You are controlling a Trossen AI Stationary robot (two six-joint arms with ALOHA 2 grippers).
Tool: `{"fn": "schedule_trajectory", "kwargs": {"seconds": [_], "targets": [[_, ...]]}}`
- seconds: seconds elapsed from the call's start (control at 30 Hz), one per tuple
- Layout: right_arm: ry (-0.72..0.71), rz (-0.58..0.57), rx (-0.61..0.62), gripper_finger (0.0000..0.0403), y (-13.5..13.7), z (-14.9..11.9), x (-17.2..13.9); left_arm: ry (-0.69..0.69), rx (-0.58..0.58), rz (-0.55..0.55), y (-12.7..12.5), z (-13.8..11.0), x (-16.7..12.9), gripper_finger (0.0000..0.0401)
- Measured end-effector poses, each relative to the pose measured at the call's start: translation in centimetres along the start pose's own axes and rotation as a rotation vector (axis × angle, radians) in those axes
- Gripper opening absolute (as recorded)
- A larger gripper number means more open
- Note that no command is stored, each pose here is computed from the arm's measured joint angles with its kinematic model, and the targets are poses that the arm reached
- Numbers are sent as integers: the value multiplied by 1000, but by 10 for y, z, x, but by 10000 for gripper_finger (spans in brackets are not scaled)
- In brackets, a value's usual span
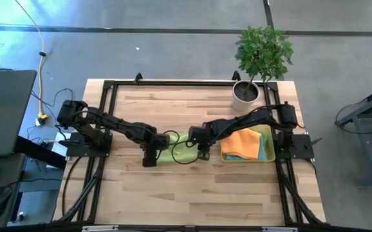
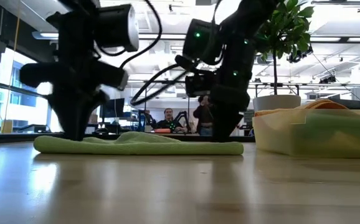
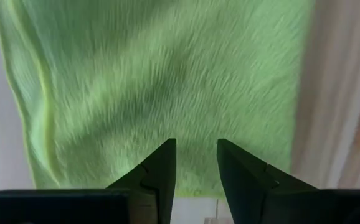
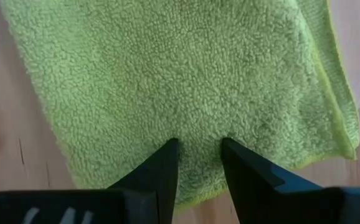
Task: Fold microfiber towels
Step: Fold the green microfiber cloth
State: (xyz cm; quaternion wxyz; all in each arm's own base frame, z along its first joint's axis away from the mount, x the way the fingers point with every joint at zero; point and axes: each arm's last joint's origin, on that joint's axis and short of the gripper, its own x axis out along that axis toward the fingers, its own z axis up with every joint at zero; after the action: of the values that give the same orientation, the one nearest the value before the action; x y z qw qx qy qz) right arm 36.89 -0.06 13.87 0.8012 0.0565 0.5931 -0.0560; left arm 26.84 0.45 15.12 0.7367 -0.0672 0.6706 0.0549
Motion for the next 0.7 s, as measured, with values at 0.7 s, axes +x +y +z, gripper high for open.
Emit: {"fn": "schedule_trajectory", "kwargs": {"seconds": [0.7], "targets": [[-3, -120, -72, 116, -26, 11, -23, 90, -236, -71, -18, -17, 11, 102]]}}
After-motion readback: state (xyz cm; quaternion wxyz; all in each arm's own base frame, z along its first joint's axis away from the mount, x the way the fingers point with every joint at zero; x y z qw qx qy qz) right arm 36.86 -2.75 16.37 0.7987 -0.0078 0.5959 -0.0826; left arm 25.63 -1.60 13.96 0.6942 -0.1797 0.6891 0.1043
